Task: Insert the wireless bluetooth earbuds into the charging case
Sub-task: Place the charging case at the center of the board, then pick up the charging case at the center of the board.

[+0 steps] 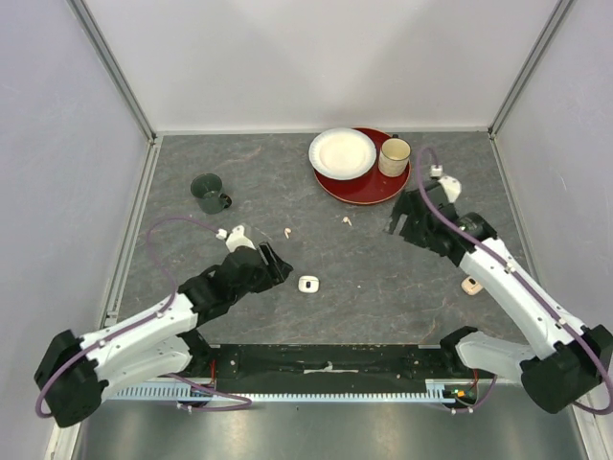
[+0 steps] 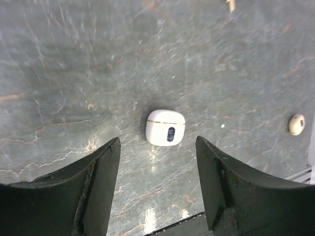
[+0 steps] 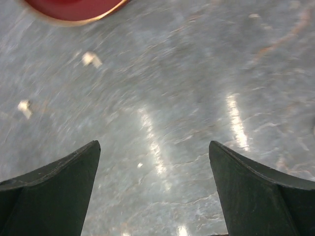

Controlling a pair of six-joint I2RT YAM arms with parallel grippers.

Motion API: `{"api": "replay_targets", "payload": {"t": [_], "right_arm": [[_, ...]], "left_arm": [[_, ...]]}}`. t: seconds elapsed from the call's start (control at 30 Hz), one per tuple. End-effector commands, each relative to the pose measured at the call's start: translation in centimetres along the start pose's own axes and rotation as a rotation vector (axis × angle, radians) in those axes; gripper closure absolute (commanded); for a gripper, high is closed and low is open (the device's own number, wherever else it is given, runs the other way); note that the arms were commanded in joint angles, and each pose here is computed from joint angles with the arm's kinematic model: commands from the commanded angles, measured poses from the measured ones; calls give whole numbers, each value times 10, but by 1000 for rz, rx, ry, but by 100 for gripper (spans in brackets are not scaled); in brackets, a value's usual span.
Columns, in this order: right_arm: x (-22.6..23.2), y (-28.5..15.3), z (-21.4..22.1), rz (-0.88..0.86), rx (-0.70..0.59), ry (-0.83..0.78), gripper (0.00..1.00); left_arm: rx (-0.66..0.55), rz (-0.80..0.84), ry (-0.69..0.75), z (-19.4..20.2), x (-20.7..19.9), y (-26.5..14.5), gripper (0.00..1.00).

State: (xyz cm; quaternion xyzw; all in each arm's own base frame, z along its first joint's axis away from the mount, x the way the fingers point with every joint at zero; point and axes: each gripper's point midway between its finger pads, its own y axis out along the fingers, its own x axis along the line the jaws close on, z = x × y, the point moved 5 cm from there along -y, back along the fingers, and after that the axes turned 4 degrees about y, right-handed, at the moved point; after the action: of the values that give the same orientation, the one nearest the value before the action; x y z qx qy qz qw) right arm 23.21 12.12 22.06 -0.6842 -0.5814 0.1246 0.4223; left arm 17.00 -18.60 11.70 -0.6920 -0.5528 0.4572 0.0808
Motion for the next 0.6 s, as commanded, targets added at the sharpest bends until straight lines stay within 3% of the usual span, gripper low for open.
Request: {"api": "replay_targets", "payload": {"t": [0.0,0.07,0.2,0.43,0.57], "right_arm": [[-56,15,-29,225,-11,158,2],[-90,18,-38,325,-28,246,2],[-136,19,-36,512,-38,361,2],[-180,29,6,687,51,475,2],[-195,28,11,752,19,487,2]], "left_arm": [[-178,5,143,-42,-9,-30,26],[-237,30,166,-56,-16,-43,16],[-283,60,271,-72,-26,-56,14],[-131,55,406,-72,-46,-55,12],[-76,81,403,-67,-55,-48,11]]}}
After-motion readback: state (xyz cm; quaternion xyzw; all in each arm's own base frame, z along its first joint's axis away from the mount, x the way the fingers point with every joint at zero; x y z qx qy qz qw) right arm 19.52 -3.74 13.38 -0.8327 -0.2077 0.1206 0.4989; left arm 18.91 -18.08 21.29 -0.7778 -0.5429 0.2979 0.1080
